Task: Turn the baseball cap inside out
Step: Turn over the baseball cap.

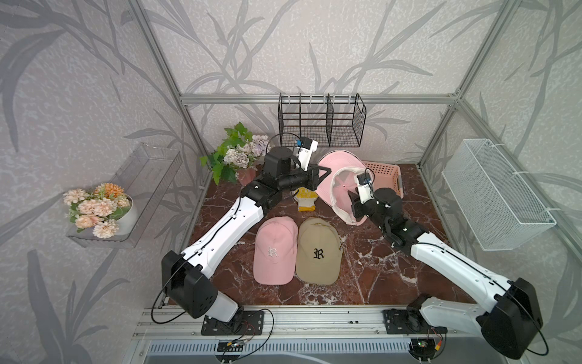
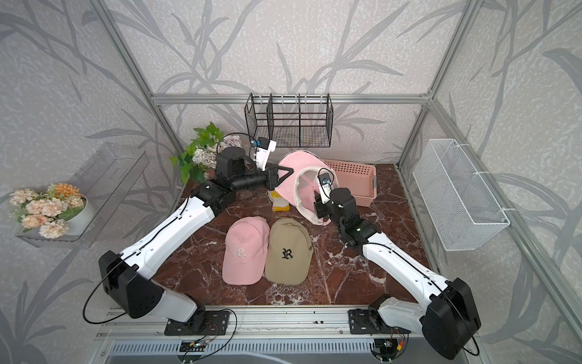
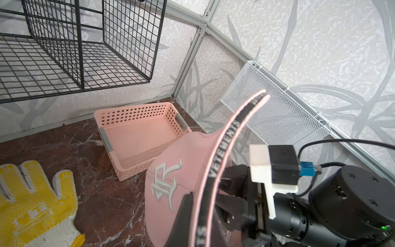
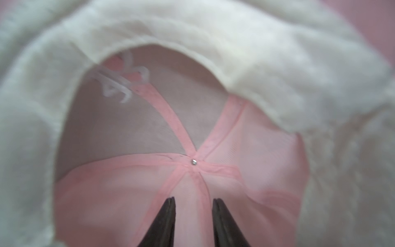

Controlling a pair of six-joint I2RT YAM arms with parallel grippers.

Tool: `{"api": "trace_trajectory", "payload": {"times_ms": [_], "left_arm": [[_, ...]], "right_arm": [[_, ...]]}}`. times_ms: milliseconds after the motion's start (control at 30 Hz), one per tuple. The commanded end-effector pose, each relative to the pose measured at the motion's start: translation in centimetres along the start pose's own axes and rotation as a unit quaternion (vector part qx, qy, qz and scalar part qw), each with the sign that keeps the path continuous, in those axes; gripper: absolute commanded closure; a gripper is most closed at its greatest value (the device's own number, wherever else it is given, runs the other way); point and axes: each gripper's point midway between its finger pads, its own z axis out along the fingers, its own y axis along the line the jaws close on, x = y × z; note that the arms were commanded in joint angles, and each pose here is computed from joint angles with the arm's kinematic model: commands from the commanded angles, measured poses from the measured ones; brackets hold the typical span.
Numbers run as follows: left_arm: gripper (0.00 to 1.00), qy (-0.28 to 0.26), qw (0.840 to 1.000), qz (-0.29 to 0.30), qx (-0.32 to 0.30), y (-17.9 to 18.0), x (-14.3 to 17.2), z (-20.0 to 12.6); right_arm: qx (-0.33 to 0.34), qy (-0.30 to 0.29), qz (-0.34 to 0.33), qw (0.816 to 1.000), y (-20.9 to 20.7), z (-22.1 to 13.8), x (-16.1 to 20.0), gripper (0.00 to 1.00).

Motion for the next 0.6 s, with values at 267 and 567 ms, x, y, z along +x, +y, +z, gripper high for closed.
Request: {"api": "trace_trajectory", "payload": {"times_ms": [267, 567], "left_arm": [[1.0, -0.038, 0.998, 0.037, 0.021, -2.3, -2.7, -1.1], [1.0, -0.034, 0.998, 0.058, -0.009, -1.2, -2.2, -1.1]], "right_arm": [[-0.075, 0.116, 0.011, 0.99, 2.9, 2.0, 5.0, 0.64], [0.138, 0.148, 0.006, 0.979, -4.4, 0.8, 7.3, 0.64]]}}
